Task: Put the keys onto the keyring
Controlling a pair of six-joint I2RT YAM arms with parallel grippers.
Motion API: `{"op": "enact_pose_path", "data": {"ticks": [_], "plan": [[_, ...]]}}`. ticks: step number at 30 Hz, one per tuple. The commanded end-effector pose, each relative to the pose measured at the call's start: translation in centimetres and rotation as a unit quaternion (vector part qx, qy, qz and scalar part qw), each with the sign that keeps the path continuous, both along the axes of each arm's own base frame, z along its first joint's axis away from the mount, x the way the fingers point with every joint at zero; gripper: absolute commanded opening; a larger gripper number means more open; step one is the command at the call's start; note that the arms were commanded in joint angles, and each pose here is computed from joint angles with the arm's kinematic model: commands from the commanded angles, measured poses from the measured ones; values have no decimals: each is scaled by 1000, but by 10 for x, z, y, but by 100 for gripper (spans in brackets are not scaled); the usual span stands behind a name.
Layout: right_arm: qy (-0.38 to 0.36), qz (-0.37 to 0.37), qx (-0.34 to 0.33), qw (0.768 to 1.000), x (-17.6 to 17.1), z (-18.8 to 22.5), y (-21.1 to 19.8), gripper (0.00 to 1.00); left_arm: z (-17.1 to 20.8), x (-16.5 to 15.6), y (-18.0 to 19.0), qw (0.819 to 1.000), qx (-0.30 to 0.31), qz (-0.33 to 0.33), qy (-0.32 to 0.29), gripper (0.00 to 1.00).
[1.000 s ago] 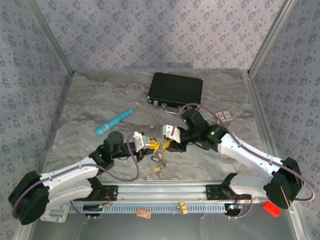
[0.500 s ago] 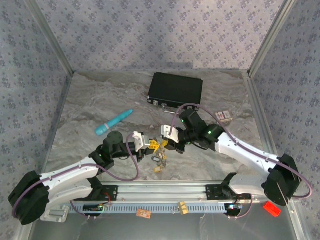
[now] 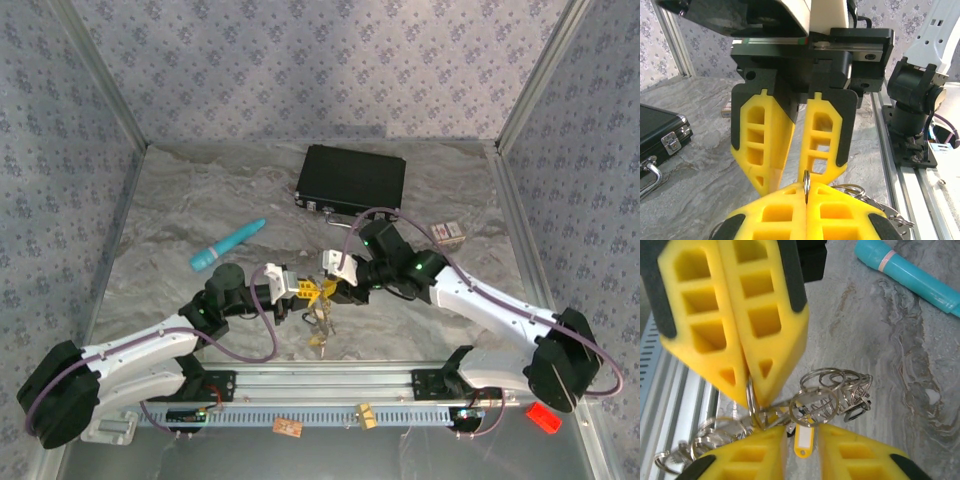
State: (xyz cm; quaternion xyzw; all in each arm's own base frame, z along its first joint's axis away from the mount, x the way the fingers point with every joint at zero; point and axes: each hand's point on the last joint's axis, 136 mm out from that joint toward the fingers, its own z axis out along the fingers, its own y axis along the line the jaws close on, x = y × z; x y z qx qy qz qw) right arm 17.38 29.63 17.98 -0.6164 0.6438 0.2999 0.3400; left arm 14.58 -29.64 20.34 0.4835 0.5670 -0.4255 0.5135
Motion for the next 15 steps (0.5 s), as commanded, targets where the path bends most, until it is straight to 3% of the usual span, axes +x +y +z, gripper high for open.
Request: {"op": "enact_pose_path", "data": {"ticks": [1, 8, 15], "plan": [[-9, -26, 15, 999, 3, 7, -11, 30, 26, -7, 0, 998, -45, -16, -33, 0], [27, -9, 9, 1000, -11, -6, -9, 35, 30, -8, 3, 998, -48, -23, -36, 0], [47, 9, 47, 998, -20, -4, 6, 38, 35, -7, 4, 997, -56, -23, -39, 0]]}}
